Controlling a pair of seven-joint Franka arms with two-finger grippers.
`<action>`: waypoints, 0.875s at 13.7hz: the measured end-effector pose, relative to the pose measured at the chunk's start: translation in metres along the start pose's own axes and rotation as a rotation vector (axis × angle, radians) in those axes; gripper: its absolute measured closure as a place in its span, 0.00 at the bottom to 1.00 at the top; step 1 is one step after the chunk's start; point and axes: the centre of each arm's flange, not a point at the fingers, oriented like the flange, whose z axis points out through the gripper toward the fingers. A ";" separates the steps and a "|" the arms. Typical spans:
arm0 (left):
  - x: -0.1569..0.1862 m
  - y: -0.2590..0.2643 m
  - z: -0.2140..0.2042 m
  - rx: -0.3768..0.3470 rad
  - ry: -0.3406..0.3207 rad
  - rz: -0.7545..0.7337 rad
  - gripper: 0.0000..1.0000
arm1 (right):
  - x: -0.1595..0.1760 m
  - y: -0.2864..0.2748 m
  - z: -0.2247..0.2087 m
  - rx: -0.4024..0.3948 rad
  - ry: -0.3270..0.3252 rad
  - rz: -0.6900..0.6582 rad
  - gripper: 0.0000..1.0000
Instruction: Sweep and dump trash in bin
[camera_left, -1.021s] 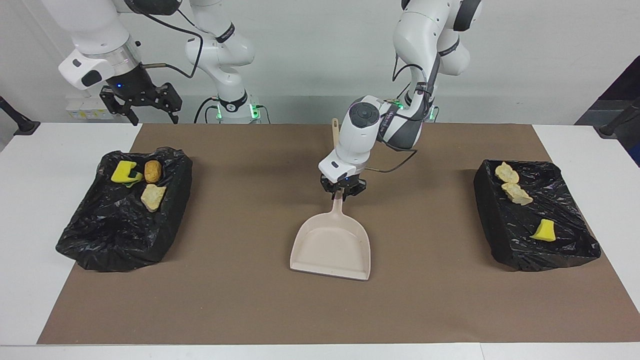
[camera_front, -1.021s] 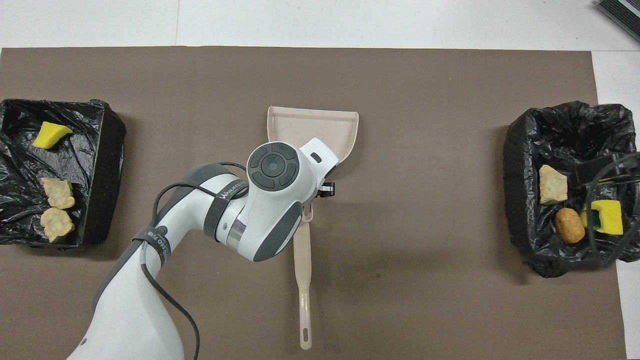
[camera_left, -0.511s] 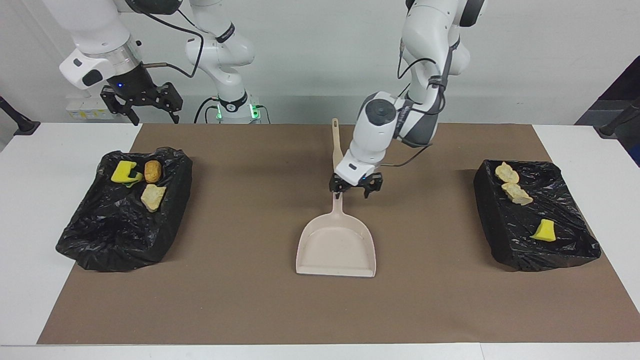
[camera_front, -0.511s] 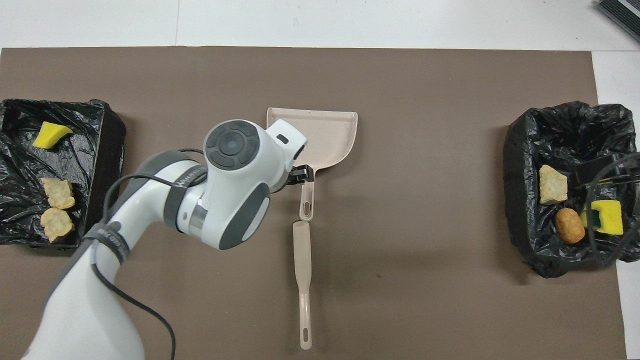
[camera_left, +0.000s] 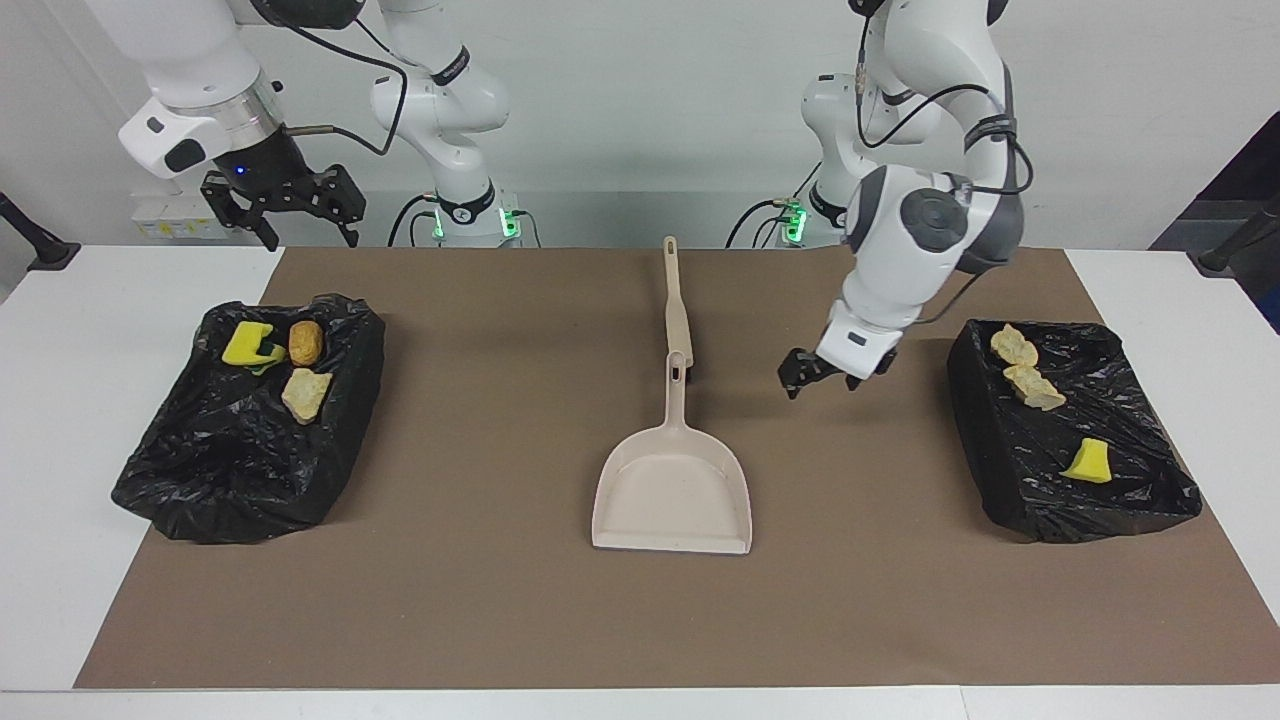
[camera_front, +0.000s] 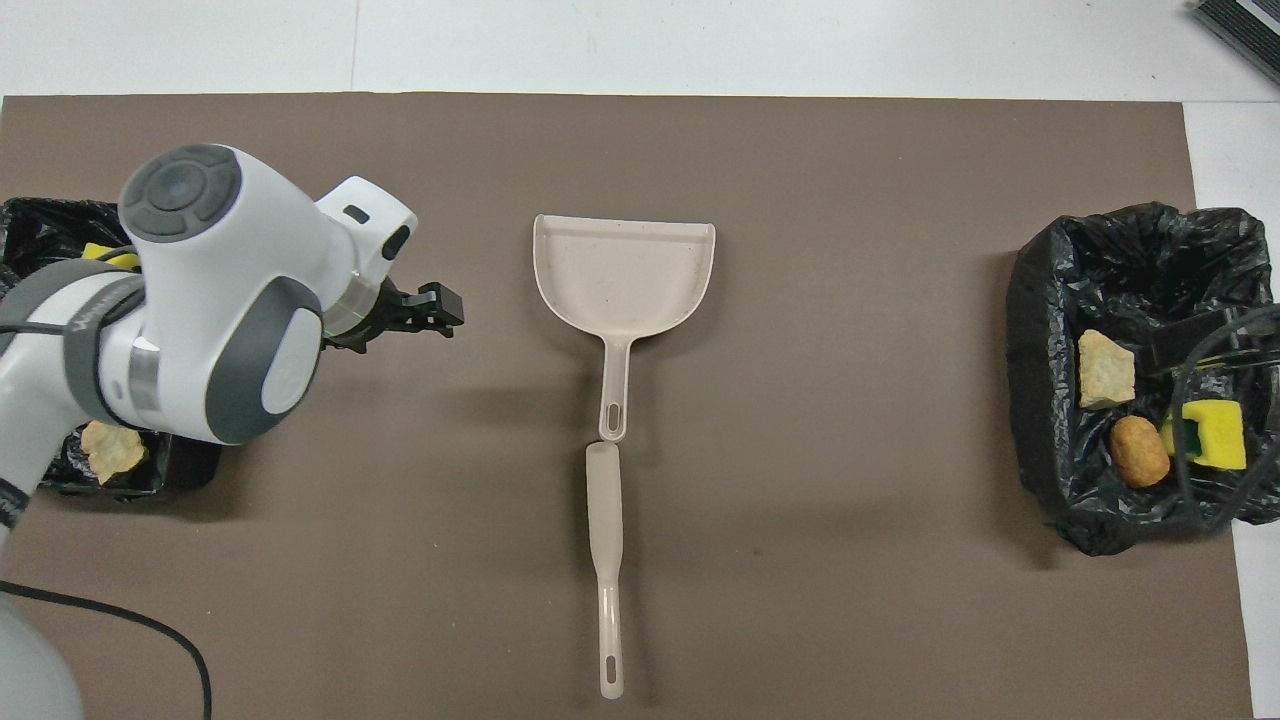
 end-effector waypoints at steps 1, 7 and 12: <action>0.006 -0.026 -0.007 -0.001 -0.003 0.019 0.00 | 0.000 0.000 0.000 0.000 0.000 0.000 0.00; 0.006 -0.137 -0.069 -0.013 0.024 0.115 0.00 | 0.000 0.000 0.000 0.001 0.000 0.000 0.00; -0.018 -0.161 -0.140 0.034 0.081 0.157 0.00 | 0.000 0.000 0.000 0.001 0.000 0.000 0.00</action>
